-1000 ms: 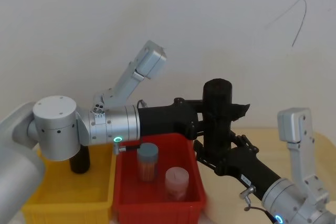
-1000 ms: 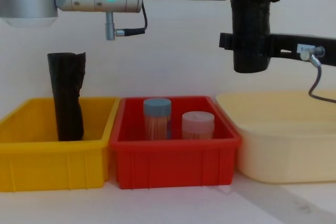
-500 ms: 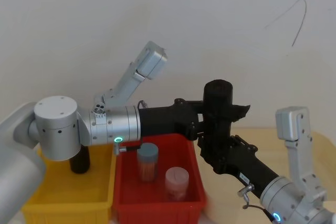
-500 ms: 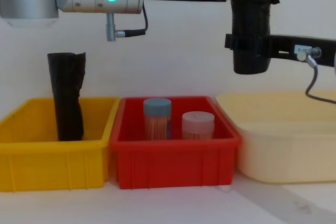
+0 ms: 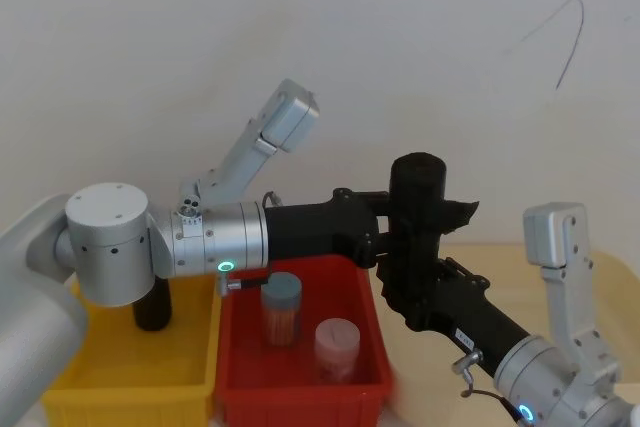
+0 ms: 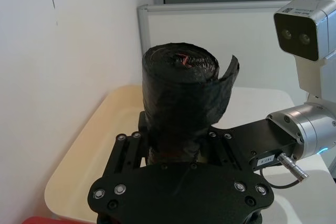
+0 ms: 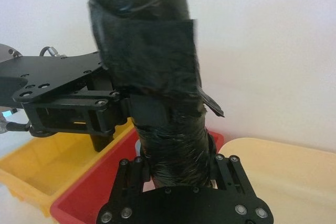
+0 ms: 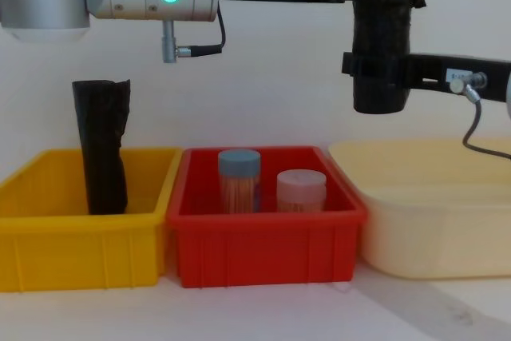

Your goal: Pick up the garbage bag with the one hand and transfer it to the other hand.

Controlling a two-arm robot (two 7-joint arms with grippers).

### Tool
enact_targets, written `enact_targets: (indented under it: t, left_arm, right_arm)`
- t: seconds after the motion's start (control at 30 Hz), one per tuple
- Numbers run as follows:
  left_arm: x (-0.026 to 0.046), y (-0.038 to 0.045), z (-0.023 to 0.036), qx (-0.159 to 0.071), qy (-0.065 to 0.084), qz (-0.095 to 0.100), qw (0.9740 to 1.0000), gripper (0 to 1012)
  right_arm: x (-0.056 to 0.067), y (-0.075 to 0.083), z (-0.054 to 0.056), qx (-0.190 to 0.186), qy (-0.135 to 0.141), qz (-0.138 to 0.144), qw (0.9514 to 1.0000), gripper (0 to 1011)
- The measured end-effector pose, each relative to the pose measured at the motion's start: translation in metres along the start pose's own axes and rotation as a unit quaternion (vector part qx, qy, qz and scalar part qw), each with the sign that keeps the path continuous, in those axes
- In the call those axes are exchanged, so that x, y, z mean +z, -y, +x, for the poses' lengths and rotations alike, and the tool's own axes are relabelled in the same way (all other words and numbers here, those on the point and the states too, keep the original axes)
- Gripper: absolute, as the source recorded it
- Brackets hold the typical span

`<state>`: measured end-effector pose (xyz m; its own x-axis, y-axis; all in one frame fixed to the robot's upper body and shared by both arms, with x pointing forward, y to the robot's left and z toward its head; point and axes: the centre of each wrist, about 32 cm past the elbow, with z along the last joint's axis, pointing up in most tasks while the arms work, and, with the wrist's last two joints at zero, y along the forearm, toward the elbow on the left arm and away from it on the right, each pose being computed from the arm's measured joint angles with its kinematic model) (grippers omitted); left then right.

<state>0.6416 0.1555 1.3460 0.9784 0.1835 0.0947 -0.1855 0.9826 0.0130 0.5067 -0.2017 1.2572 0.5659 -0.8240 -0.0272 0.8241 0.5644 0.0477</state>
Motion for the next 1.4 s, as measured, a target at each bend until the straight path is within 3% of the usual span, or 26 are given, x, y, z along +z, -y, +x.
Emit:
enact_targets:
  t: [0.47, 0.63, 1.1, 1.4]
  left_arm:
    - [-0.0001, -0.0001, 0.0, 0.0, -0.001, 0.0, 1.0, 882]
    - [-0.0013, -0.0041, -0.001, 0.0, -0.007, -0.003, 1.0, 1000]
    - [-0.0056, -0.0275, -0.009, 0.013, -0.029, -0.018, 0.9993, 1000]
    - [-0.0089, -0.0457, -0.0188, 0.052, -0.035, -0.026, 0.9977, 1000]
  right_arm:
    - [0.0, 0.002, 0.001, -0.01, -0.009, 0.004, 0.9999, 571]
    - [0.0, 0.003, 0.002, -0.021, -0.012, 0.004, 0.9997, 571]
    - [-0.007, -0.002, 0.011, -0.059, -0.015, -0.019, 0.998, 571]
    - [-0.012, -0.009, 0.021, -0.096, -0.014, -0.048, 0.9941, 570]
